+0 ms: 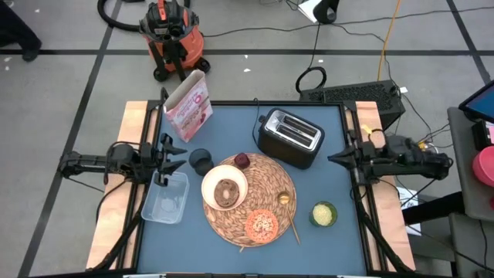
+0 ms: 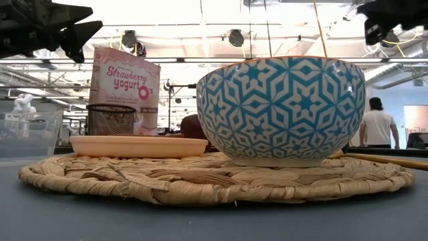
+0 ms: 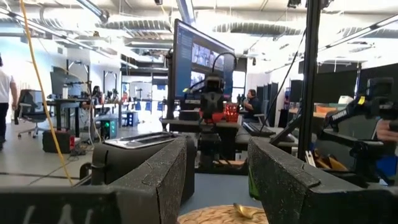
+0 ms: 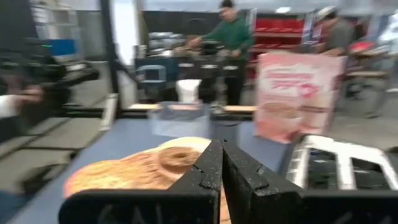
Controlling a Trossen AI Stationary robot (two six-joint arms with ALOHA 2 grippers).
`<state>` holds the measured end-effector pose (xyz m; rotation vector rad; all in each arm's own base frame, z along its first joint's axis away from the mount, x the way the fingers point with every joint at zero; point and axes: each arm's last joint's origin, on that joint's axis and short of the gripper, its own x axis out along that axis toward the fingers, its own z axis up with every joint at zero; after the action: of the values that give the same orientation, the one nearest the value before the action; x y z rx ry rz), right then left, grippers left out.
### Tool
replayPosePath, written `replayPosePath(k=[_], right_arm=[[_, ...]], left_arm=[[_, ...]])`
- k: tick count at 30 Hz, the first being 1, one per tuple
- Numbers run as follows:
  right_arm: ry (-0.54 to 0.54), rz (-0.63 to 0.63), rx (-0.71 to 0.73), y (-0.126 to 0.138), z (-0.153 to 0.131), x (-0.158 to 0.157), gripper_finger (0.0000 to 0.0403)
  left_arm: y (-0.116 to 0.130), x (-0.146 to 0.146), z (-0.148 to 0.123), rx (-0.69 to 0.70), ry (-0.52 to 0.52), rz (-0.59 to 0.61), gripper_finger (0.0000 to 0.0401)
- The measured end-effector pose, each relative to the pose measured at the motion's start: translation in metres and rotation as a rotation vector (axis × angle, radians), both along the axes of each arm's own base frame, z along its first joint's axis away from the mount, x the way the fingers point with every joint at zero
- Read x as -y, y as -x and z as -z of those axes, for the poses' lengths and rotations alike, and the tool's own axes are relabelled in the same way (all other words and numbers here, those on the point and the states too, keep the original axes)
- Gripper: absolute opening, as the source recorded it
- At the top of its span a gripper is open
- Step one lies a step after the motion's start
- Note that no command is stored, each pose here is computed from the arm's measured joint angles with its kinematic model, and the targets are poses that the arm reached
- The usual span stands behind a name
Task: Arrange a breakfast setting
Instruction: Return to Home Position
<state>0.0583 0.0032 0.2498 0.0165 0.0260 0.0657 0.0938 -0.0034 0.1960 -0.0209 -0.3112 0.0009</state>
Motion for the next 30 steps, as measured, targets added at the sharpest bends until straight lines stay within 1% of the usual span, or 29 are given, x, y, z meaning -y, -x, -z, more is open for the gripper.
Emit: replayPosePath(k=[4, 7, 12, 16, 19, 25, 30], right_arm=[[0.043, 0.103, 0.026, -0.011, 0.016, 0.003, 0.0001], [0.074, 0.104, 0.056, -0.019, 0.027, 0.002, 0.0001], [0.078, 0.107, 0.067, -0.030, 0.050, 0.002, 0.0001], [0.078, 0.107, 0.069, -0.034, 0.061, 0.002, 0.0001], [0.080, 0.111, 0.082, -0.036, 0.066, 0.002, 0.0001], [0.079, 0.207, 0.054, -0.038, 0.077, 0.004, 0.0000], [0.077, 0.204, 0.068, -0.038, 0.077, 0.004, 0.0000]], left_arm=[[0.000, 0.000, -0.002, 0.015, -0.001, -0.001, 0.0179], [0.001, 0.000, -0.002, 0.017, -0.006, -0.002, 0.0179], [0.001, 0.000, -0.002, 0.017, -0.008, -0.003, 0.0179], [0.001, 0.000, -0.002, 0.017, -0.008, -0.003, 0.0179], [0.001, 0.000, -0.002, 0.017, -0.008, -0.003, 0.0179], [0.001, 0.000, -0.002, 0.017, -0.008, -0.003, 0.0179], [0.001, 0.000, -0.002, 0.016, -0.007, -0.003, 0.0179]])
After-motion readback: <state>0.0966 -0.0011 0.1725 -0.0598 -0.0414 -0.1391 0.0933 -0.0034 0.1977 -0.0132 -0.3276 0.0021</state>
